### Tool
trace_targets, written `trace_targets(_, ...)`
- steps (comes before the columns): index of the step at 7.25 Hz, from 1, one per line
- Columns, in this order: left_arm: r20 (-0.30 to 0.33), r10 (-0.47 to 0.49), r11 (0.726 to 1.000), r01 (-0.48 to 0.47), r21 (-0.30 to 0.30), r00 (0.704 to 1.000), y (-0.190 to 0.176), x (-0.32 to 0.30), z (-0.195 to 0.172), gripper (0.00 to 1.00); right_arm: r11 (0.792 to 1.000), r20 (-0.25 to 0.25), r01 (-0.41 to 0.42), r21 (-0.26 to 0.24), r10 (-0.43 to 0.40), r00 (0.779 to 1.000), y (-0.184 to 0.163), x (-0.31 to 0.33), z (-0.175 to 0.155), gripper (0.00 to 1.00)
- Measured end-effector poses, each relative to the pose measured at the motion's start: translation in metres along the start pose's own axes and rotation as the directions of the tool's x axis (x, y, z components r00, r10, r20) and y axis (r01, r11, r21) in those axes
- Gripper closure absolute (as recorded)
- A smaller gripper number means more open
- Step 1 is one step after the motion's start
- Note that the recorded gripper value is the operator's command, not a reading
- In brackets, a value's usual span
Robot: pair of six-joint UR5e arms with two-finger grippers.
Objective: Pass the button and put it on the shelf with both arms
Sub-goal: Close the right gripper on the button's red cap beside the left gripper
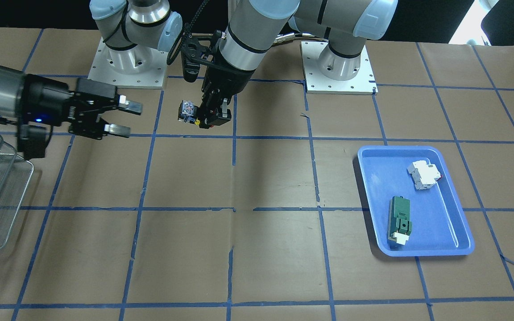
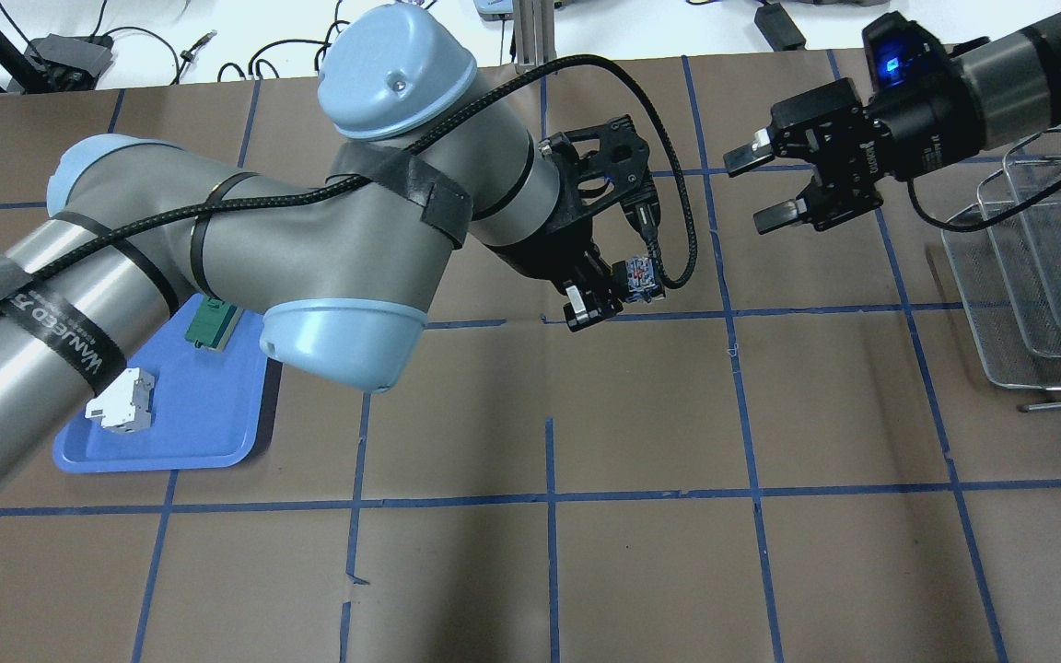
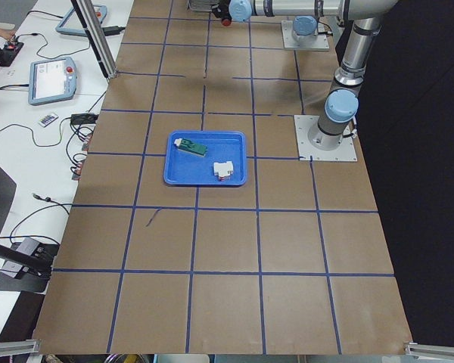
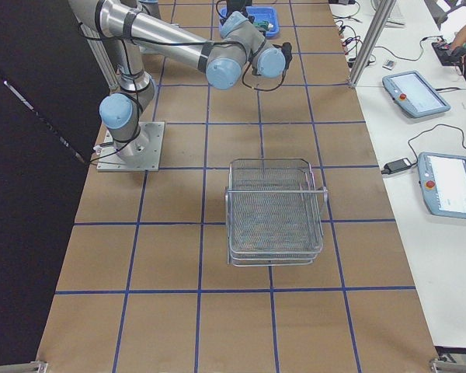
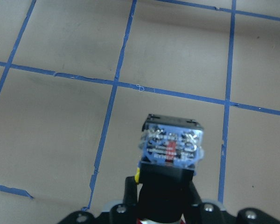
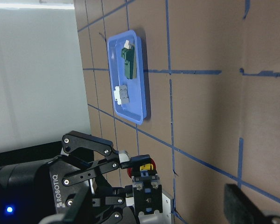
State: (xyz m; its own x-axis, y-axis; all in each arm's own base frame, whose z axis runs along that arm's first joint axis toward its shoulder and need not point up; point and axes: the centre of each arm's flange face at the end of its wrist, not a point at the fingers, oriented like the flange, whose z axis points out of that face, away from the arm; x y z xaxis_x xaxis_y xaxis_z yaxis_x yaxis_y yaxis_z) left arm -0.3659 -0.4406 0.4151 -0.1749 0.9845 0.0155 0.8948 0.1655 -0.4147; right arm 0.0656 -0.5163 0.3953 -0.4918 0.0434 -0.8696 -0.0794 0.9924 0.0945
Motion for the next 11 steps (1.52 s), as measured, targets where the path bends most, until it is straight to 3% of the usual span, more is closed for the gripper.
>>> trace_targets(2, 0.004, 0.004, 1.0, -0.004, 0.005, 1.0, 0.0, 0.002, -0.004, 1.0, 0.998, 0.015, -0.016, -0.06, 0.017, 1.0, 0.016, 0.003, 0.036, 0.0)
trace_targets(5, 0.008, 0.006, 1.0, -0.006, 0.008, 1.0, 0.0, 0.003, -0.007, 1.0, 0.999, 0.1, -0.03, -0.038, 0.034, 0.994, 0.029, -0.003, 0.06, 0.0)
trace_targets(7, 0.008, 0.006, 1.0, -0.006, 0.008, 1.0, 0.0, 0.003, -0.007, 1.0, 0.999, 0.104, -0.03, -0.039, 0.034, 0.994, 0.031, -0.001, 0.064, 0.02)
trace_targets(9, 0.007, 0.001, 1.0, -0.002, 0.006, 1.0, 0.001, 0.002, -0.006, 1.0, 0.998, 0.105, -0.04, -0.049, 0.045, 0.993, 0.034, 0.004, 0.067, 0.25)
trace_targets(11, 0.007, -0.001, 1.0, 0.001, 0.005, 1.0, 0.001, 0.002, -0.006, 1.0, 0.998, 0.106, -0.039, -0.047, 0.043, 0.993, 0.034, 0.005, 0.068, 0.82)
